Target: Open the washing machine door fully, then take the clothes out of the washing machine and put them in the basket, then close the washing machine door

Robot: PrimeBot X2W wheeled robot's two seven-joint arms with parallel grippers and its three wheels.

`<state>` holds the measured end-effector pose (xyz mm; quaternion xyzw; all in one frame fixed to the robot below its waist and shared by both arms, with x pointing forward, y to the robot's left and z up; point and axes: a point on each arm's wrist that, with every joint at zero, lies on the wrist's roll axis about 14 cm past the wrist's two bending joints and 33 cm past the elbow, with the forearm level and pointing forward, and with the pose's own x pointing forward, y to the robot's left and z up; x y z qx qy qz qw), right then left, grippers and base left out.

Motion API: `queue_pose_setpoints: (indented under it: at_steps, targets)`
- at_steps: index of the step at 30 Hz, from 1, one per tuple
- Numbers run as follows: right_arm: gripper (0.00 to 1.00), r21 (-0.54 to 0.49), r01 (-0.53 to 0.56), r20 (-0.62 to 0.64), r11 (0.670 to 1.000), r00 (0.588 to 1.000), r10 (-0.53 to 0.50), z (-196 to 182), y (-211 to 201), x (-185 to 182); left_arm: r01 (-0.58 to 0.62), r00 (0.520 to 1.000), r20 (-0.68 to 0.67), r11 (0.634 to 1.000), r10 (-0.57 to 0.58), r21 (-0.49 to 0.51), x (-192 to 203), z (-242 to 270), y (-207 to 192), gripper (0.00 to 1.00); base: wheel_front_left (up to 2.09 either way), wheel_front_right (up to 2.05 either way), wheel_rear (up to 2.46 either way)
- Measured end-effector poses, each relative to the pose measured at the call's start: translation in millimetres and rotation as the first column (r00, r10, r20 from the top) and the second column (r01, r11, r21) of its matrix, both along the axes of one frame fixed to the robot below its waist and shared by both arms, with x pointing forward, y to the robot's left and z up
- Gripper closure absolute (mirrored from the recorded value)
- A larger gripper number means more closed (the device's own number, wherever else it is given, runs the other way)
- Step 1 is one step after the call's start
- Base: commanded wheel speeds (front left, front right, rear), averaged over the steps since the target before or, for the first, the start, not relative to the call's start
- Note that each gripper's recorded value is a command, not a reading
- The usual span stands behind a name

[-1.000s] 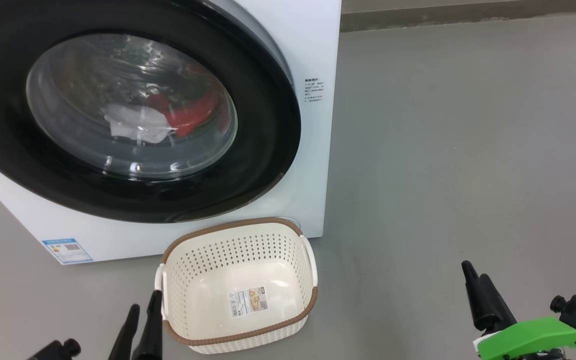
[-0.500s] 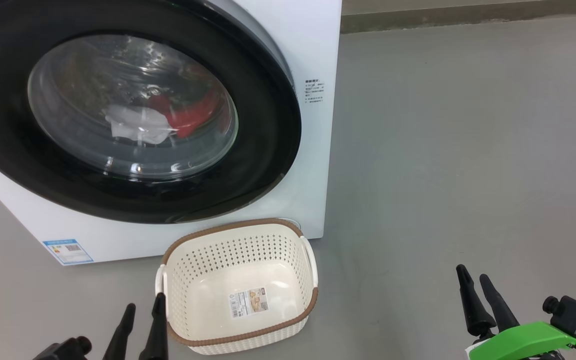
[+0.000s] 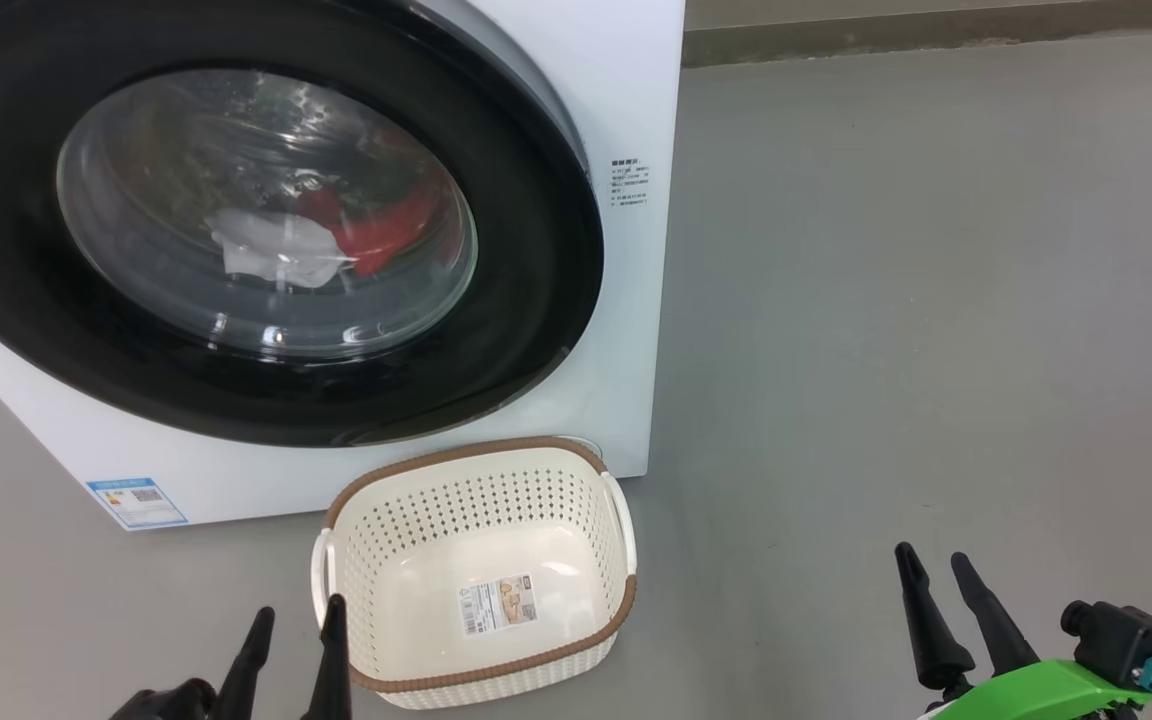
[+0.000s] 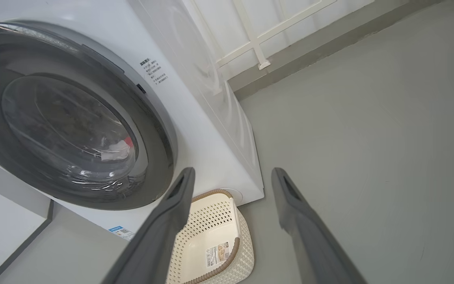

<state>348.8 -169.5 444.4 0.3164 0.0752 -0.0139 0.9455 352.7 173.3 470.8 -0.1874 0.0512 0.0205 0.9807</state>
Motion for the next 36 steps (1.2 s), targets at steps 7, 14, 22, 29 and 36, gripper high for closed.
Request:
queue_pose_setpoints:
  at_steps: [7,14,22,29,36]
  targets:
    - [0.0,-0.073,-0.021,0.022,0.997,1.0,0.022,3.7,2.8,0.9,0.01,1.0,0.023,0.996,-0.012,0.083,-0.1,4.7,-2.0,0.0,0.0,0.0,0.0]
    - [0.0,-0.161,-0.044,0.039,0.986,0.998,0.051,6.3,5.5,1.5,0.02,0.999,0.029,0.984,-0.025,0.174,-5.1,2.1,-4.7,0.0,0.0,0.0,0.0]
    - [0.0,-0.228,-0.059,0.047,0.972,0.996,0.072,6.1,7.2,0.7,0.022,0.998,0.047,0.969,-0.035,0.248,-4.9,4.5,-5.1,0.0,0.0,0.0,0.0]
    - [0.0,-0.284,-0.067,0.045,0.957,0.996,0.083,3.0,6.5,-3.5,0.024,0.996,0.073,0.949,-0.049,0.315,-4.2,8.8,-5.1,0.0,0.0,0.0,0.0]
    - [0.0,-0.347,-0.076,0.053,0.935,0.993,0.101,3.6,6.5,-3.7,0.025,0.994,0.09,0.915,-0.066,0.402,-3.8,11.3,-5.5,0.0,0.0,0.0,0.0]
